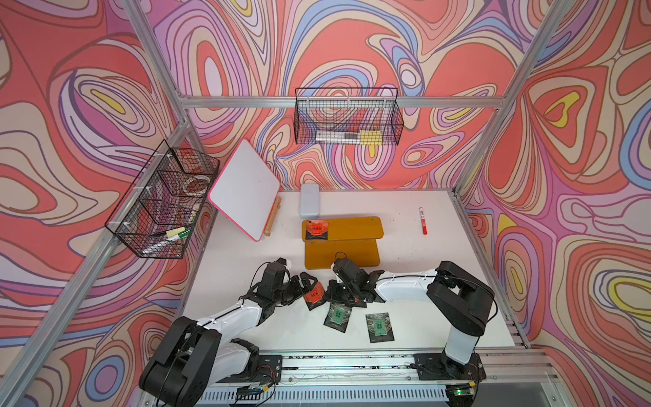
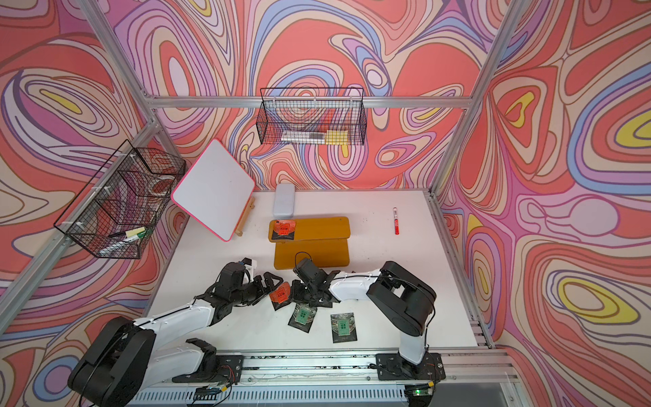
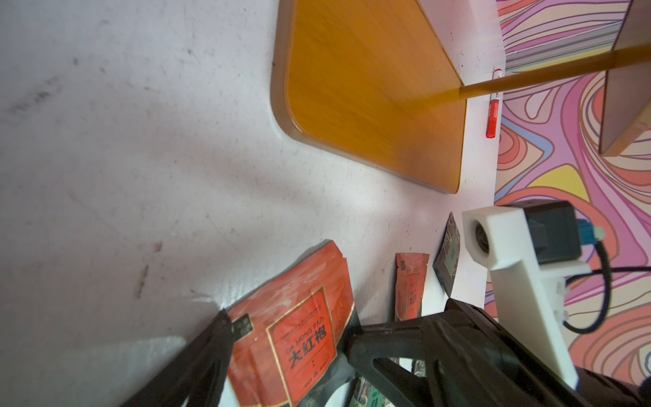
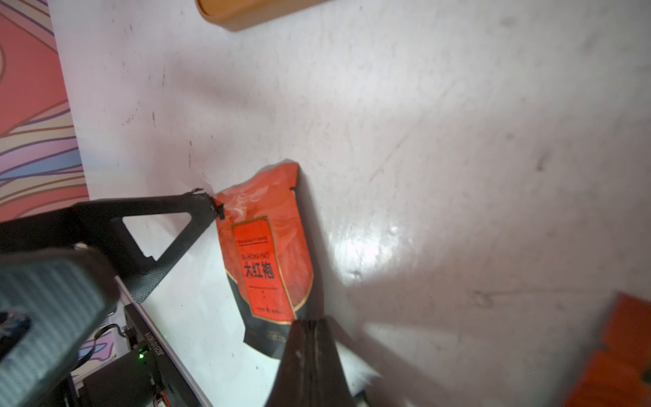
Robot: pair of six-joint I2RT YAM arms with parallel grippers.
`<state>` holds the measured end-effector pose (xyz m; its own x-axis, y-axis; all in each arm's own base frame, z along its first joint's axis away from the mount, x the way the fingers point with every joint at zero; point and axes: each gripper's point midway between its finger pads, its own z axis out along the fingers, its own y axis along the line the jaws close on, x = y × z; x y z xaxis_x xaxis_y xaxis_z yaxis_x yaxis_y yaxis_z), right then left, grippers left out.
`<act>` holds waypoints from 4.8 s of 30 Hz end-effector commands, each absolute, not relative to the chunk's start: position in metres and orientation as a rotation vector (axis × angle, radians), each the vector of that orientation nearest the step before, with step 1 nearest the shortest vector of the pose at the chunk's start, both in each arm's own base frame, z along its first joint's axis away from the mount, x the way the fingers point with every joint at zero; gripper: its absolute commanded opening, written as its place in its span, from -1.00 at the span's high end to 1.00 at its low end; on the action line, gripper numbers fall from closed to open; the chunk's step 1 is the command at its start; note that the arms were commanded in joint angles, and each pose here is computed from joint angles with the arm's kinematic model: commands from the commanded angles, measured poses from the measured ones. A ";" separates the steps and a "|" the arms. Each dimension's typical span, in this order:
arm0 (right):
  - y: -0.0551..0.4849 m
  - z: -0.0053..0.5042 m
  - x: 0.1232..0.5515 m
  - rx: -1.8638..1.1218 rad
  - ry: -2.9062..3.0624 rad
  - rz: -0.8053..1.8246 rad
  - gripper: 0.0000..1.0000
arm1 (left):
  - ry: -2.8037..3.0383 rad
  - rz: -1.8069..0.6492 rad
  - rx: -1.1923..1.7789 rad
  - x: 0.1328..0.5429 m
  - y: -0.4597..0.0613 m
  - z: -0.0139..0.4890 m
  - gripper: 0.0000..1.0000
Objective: Place the tea bags on the shelf by color
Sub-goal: Pick up the tea bag from the center of the board, then place the tea bag on the shelf.
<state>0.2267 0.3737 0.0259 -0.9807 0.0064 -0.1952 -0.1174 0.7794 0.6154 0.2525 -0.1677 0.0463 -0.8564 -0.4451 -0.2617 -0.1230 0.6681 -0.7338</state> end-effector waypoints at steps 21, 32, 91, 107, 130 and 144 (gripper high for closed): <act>0.371 0.090 0.222 -0.287 2.548 1.079 1.00 | 2.321 -0.801 -0.495 0.247 -0.125 0.092 -0.98; 0.365 0.146 0.220 -0.414 2.357 1.112 1.00 | 2.276 -0.762 -0.499 0.244 -0.115 0.104 -0.98; 0.283 0.222 0.390 0.147 2.280 1.122 1.00 | 2.256 -0.803 -0.437 0.240 -0.120 0.114 -0.98; 0.288 0.205 0.399 0.207 2.328 1.148 1.00 | 2.261 -0.797 -0.438 0.240 -0.119 0.112 -0.98; 0.288 0.198 0.400 0.229 2.346 1.147 1.00 | 2.260 -0.791 -0.444 0.240 -0.118 0.111 -0.98; 0.285 0.198 0.398 0.242 2.354 1.132 1.00 | 2.260 -0.795 -0.446 0.240 -0.119 0.110 -0.98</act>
